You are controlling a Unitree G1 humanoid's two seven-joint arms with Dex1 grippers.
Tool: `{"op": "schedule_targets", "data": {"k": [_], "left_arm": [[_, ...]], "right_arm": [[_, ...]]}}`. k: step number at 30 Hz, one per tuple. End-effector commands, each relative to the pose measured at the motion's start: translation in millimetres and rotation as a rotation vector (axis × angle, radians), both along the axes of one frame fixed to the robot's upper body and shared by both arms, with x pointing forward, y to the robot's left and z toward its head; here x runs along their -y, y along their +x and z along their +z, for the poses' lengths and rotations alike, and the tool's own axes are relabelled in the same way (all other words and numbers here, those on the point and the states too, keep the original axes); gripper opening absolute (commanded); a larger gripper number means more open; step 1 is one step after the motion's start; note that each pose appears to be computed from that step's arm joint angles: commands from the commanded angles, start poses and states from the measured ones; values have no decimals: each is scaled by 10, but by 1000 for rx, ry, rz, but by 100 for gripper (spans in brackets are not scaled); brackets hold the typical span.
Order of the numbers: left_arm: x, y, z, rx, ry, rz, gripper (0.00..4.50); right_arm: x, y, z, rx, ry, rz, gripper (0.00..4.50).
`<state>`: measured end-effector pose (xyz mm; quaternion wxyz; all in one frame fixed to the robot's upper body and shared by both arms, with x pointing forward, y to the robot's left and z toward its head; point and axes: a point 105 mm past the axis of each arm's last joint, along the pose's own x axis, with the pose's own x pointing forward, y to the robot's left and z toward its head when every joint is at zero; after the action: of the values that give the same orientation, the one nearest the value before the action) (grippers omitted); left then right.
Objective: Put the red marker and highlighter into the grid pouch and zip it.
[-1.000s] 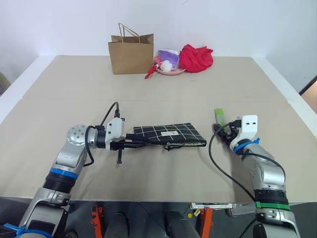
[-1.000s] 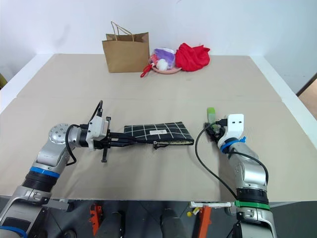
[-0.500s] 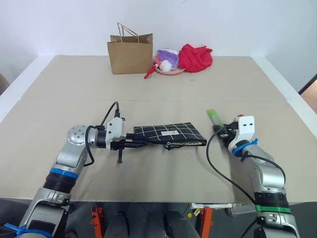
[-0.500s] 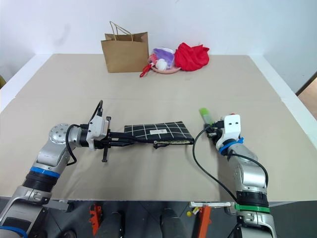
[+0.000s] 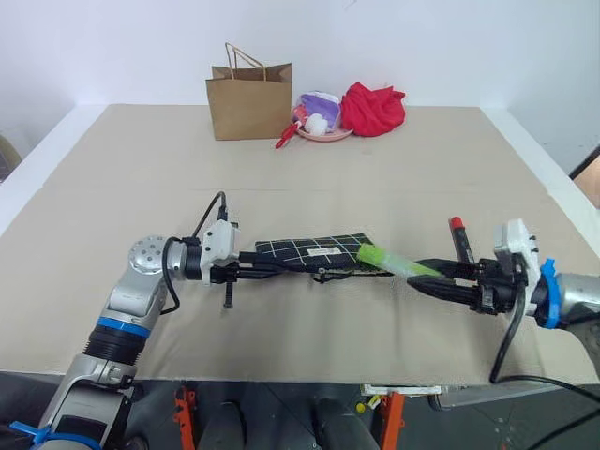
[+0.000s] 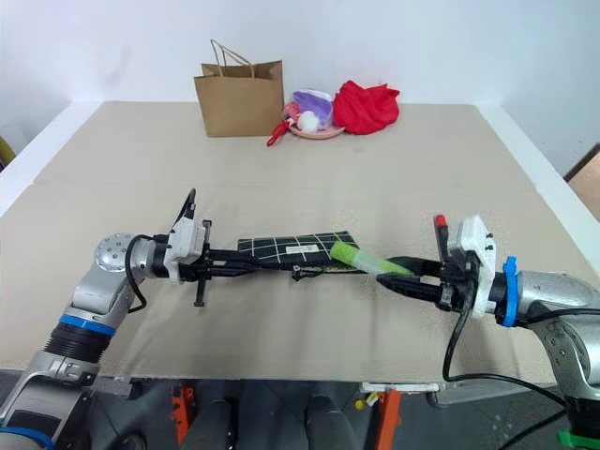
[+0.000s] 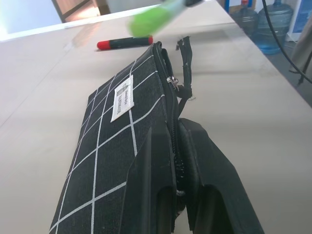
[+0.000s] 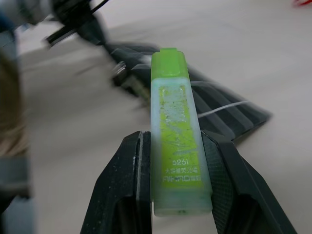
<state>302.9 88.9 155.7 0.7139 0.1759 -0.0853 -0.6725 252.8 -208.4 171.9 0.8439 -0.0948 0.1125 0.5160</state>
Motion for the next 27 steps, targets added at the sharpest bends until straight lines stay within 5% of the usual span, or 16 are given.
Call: {"op": "schedule_targets", "data": {"k": [1, 27], "left_arm": [[16, -33, 159, 57, -27, -17, 0], [101, -154, 138, 58, -27, -52, 0]], "right_arm": [[-4, -33, 45, 0, -9, 38, 110], [-38, -39, -55, -86, -8, 68, 110]]}}
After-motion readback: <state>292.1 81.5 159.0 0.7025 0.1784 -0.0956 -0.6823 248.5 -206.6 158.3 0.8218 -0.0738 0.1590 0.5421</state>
